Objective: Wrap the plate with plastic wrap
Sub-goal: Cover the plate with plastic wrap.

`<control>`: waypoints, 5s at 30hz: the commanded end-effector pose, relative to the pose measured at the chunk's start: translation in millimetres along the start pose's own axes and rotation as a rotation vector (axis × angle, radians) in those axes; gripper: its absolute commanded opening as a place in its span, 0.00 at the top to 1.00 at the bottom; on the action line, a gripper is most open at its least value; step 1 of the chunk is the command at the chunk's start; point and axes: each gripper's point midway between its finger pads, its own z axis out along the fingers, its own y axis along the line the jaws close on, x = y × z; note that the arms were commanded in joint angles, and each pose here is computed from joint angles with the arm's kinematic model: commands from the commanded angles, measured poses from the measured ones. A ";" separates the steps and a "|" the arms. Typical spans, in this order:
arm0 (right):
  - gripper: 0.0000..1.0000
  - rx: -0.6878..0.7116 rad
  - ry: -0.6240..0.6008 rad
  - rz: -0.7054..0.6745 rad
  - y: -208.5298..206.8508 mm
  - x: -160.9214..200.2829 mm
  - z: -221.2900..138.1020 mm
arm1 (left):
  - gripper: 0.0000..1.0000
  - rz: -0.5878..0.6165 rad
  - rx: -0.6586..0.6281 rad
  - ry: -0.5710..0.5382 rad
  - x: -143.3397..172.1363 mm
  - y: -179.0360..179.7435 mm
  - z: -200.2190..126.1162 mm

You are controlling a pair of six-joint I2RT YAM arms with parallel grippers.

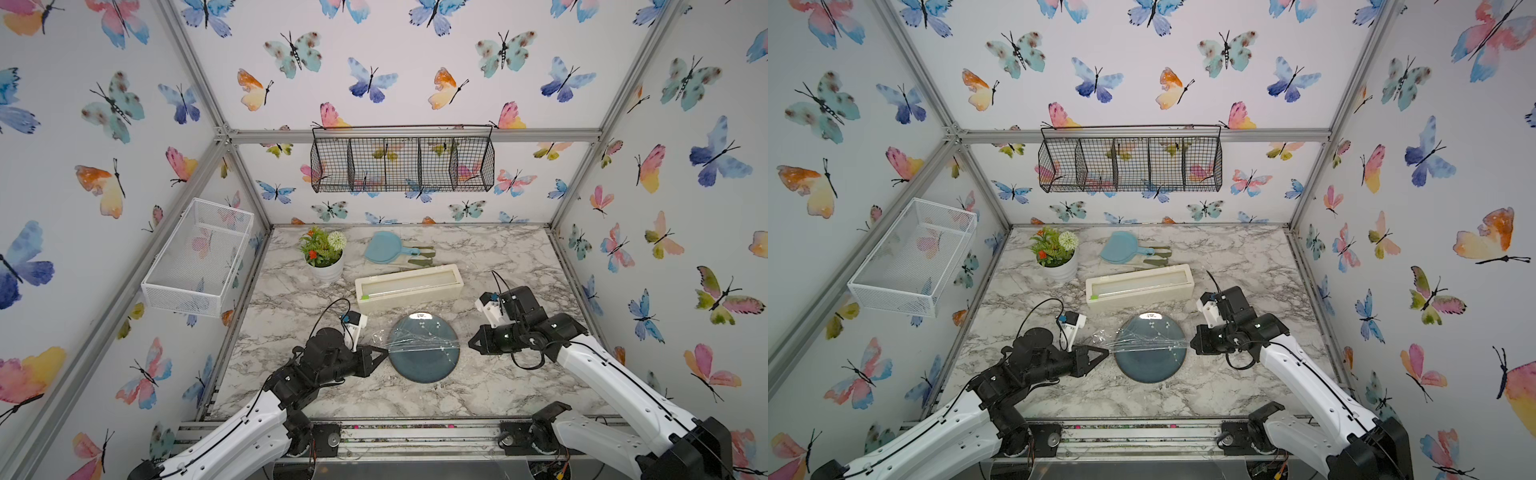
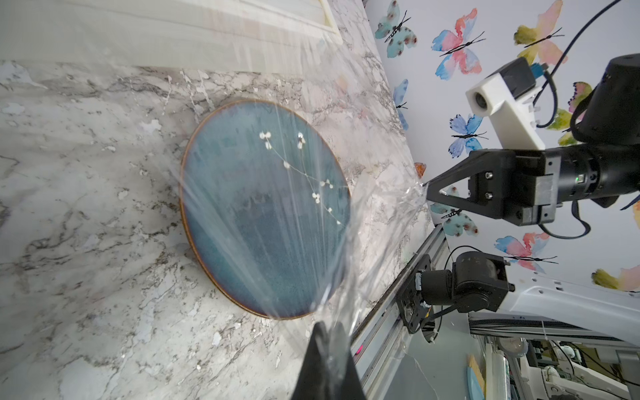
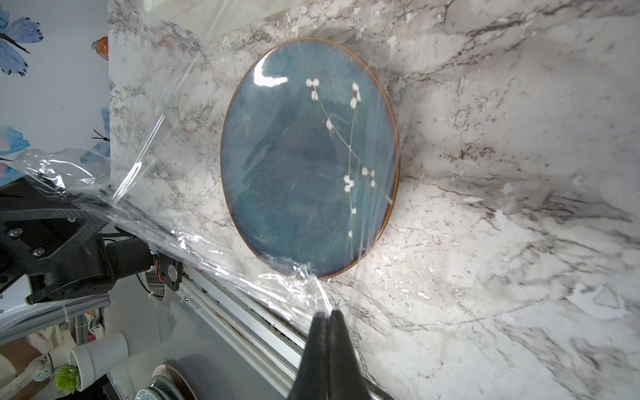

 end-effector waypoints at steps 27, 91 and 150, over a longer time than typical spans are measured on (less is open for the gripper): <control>0.98 0.195 0.227 0.113 -50.4 82.0 69.7 | 1.00 0.004 -0.183 0.176 73.5 70.4 27.1; 0.55 0.163 0.151 0.101 -37.3 56.4 72.0 | 0.42 -0.008 -0.387 0.245 69.0 68.1 34.4; 0.98 0.105 0.101 0.142 -38.8 66.2 74.0 | 1.00 -0.017 -0.355 0.237 74.8 59.8 28.4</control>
